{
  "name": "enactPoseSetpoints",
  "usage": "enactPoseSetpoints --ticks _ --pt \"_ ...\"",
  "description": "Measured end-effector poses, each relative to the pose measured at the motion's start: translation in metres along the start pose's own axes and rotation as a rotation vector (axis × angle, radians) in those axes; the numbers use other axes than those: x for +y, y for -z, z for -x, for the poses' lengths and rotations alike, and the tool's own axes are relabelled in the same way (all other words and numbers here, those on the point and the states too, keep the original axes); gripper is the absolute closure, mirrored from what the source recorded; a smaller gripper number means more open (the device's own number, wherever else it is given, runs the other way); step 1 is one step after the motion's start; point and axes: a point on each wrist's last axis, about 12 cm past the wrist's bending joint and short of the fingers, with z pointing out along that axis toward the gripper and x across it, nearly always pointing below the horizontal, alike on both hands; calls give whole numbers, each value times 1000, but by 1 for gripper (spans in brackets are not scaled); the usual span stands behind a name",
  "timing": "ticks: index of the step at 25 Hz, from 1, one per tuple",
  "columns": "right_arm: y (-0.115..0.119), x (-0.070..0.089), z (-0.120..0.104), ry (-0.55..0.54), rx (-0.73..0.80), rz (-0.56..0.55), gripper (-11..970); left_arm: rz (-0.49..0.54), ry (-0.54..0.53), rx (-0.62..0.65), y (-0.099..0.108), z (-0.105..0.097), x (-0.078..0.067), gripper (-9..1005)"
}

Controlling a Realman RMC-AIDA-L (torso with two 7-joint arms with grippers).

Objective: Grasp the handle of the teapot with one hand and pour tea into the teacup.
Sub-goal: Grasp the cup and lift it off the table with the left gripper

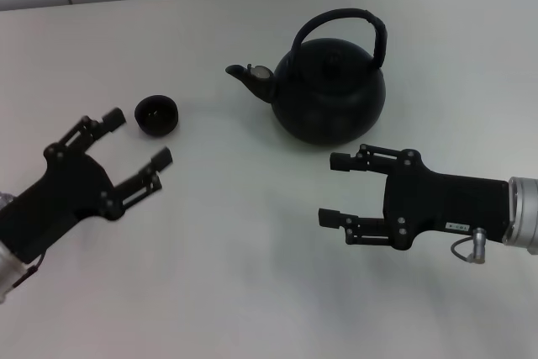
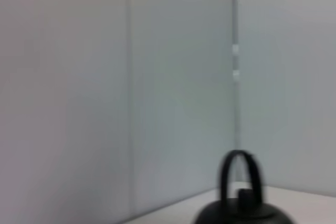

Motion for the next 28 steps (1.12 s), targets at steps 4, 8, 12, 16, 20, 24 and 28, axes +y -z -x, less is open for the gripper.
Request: enactPoseSetpoints --ticks 4,8,12,16,20,24,28 --pt "0 -1 1 0 -7 -5 202 79 -6 17 -7 -7 2 151" --pt "0 -1 2 0 -16 -12 202 125 -13 43 -18 -10 5 151" --pt "1 -2 3 3 -20 -17 202 124 -22 89 -31 -12 9 152" --pt "1 -2 3 3 -20 -18 202 121 -31 119 -39 -13 12 152" --pt "1 -3 4 7 -21 -17 203 138 -43 160 -44 -14 18 152" --pt "1 -4 5 11 -26 -22 203 173 -51 210 -49 -17 26 152" --pt "0 -7 7 17 -28 -26 202 194 -49 221 -50 -17 29 153"
